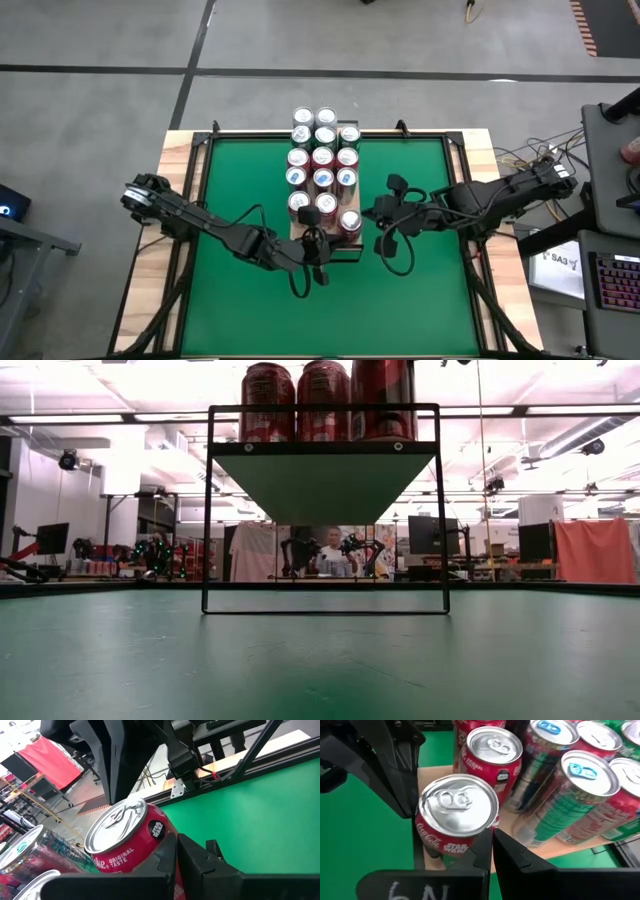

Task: Place canned beverage on shelf
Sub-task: Put the red can on the shelf

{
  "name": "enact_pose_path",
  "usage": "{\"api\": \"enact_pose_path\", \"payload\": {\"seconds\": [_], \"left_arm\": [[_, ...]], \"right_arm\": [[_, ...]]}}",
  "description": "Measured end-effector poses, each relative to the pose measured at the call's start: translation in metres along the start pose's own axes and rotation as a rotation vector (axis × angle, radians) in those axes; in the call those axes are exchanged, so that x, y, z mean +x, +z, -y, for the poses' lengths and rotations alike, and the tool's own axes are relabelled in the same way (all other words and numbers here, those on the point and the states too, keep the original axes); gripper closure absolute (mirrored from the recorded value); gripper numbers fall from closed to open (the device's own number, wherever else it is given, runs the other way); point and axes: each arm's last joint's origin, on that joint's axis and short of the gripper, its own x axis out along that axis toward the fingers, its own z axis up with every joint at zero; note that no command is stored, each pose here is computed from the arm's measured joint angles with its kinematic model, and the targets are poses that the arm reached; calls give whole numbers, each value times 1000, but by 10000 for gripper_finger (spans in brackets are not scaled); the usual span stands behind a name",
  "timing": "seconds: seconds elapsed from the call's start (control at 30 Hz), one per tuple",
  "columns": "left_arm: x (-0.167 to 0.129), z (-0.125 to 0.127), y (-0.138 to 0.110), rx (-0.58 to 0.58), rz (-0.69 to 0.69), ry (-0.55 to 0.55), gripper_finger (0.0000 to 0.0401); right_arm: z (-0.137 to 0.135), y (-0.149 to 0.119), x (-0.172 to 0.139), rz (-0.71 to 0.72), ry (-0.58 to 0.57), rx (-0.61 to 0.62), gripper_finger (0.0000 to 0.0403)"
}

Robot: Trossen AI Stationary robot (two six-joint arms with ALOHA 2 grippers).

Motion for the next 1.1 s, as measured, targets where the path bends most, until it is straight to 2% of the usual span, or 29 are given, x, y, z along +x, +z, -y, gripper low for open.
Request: {"api": "enact_pose_path", "payload": {"seconds": [0.13,0.27,0.43,0.63,0.83,1.1], "left_arm": [[0,0,0,1,1,-1,401],[0,0,0,0,1,-1,401],[0,0,0,-4,-3,-1,401],[0,0,0,-4,-4,-1,401],[0,0,0,-10,-5,0,401],[-1,0,1,-44,-4,0,401]], "right_arm": [[1,0,-1,8,-26,23,394],[2,7,-5,58,-68,-11,394],[-4,14,0,111,-9,-82,394],[-7,11,8,70,-2,-95,394],[-7,7,9,29,-10,-51,394],[-9,7,8,26,35,-29,394]]}}
